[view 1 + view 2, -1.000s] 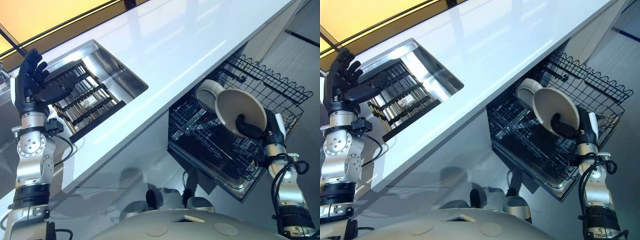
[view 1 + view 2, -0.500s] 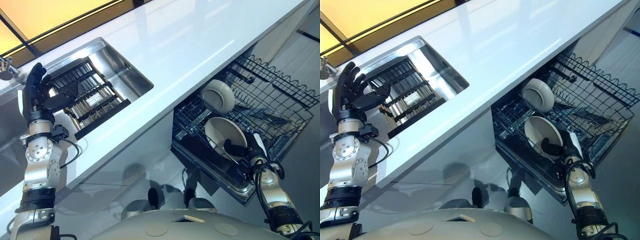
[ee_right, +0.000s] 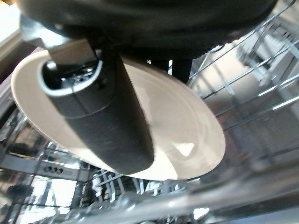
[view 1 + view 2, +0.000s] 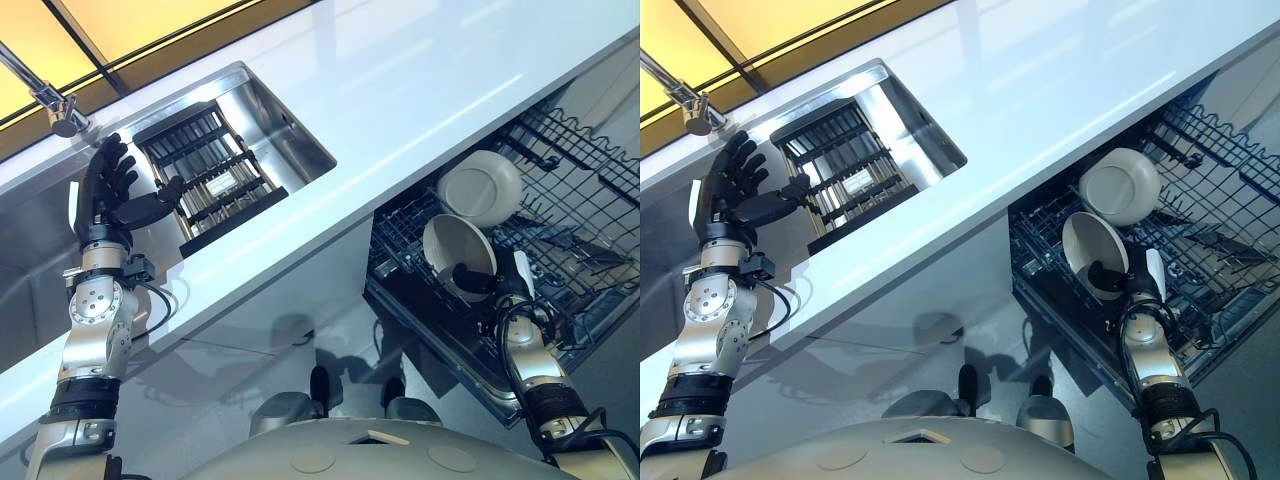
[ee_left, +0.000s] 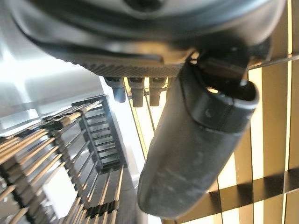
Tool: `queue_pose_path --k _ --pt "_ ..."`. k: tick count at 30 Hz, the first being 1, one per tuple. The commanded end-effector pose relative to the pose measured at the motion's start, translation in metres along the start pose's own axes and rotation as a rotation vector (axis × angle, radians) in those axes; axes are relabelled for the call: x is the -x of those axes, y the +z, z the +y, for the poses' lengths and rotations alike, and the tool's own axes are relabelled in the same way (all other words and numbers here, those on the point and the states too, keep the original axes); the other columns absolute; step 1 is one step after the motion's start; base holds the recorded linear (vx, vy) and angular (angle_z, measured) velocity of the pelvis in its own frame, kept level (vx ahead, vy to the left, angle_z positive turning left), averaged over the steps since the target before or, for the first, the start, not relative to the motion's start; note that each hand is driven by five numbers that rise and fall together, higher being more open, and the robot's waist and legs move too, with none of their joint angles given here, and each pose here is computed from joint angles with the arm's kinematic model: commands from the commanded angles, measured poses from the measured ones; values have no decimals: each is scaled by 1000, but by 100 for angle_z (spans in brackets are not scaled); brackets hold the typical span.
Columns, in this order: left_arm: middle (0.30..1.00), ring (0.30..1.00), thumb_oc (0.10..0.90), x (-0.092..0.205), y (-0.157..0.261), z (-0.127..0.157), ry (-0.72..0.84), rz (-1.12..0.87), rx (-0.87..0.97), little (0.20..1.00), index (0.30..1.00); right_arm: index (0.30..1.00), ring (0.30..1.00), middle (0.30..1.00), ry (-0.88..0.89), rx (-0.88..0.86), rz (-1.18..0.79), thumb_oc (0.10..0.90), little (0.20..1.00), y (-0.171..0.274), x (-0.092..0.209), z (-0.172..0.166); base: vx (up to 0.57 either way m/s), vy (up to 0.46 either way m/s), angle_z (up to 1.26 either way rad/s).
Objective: Pick up plates and place into dishwasher.
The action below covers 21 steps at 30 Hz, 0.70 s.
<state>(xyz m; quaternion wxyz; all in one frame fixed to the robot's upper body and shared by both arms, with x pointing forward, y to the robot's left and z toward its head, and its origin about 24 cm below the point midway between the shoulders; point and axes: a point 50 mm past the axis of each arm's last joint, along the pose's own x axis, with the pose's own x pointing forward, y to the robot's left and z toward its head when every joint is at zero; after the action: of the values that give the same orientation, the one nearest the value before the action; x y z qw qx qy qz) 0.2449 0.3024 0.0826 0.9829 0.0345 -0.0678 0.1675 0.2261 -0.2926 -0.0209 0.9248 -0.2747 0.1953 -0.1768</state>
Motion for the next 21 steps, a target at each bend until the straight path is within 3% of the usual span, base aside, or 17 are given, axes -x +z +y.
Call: queue_pose_path --k 1,10,21 --pt "900 900 800 -14 49 -7 -61 -271 32 900 900 900 900 900 -133 -172 -388 800 900 83 -11 -22 0 0 0" --pt "900 900 800 -7 42 -6 -91 -257 41 900 900 900 900 900 -123 -408 -461 800 900 87 1 -42 1 -25 -1" --pt "900 900 800 -8 40 2 -56 -244 48 900 900 900 900 900 -195 -554 -463 800 900 77 11 -63 -2 -57 -11"
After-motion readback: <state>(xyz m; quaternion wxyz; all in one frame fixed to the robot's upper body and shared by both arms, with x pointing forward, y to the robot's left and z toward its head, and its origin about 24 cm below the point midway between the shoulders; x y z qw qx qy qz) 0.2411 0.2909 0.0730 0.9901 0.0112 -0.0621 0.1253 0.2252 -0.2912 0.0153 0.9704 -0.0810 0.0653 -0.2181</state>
